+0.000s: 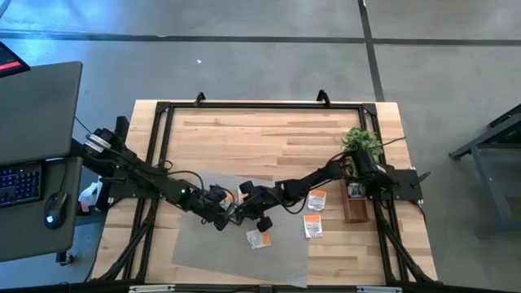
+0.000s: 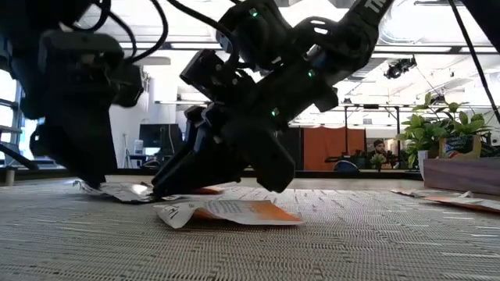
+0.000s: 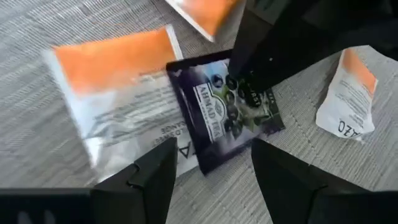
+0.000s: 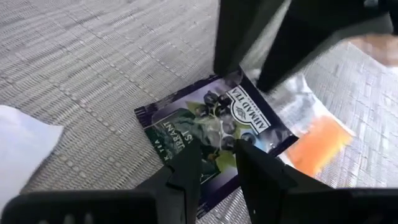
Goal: Pick & Place Tea
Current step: Put the black tea bag into the middle section of the wooden organizer
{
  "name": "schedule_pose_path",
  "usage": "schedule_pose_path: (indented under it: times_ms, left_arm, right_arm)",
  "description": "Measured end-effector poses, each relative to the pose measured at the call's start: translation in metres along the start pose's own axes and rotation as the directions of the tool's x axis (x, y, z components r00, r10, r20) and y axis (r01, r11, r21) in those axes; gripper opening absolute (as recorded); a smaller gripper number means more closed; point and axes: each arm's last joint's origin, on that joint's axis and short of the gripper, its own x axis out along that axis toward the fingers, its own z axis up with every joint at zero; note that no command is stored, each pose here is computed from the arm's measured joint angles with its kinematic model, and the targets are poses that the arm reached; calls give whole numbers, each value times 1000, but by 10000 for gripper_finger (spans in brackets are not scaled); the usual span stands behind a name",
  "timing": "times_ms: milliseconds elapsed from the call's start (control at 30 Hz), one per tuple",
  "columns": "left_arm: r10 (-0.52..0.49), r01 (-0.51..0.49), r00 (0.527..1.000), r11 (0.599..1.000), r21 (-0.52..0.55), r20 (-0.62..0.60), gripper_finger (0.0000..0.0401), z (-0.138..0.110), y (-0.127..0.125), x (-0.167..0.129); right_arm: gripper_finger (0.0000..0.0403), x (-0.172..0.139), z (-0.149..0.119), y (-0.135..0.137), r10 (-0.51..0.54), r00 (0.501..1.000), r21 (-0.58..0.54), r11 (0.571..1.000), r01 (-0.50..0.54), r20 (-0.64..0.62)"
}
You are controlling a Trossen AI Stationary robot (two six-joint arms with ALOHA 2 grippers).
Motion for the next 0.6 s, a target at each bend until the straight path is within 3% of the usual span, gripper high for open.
schedule_pose_path:
  times_ms: [167, 467, 600]
  left_arm:
    - [79, -79, 997, 997, 19, -16, 204, 3, -2, -7]
    - [56, -56, 998, 998, -15, 21, 205, 5, -5, -7]
    - [67, -65, 996, 997, -52, 53, 205, 6, -5, -7]
  right_arm:
    - [96, -11, 10, 1, 5, 1000, -3, 1000, -5, -26]
    - [97, -16, 12, 18, 93, 991, -50, 994, -98, -92]
    - [95, -16, 10, 21, 56, 989, -60, 996, -65, -137]
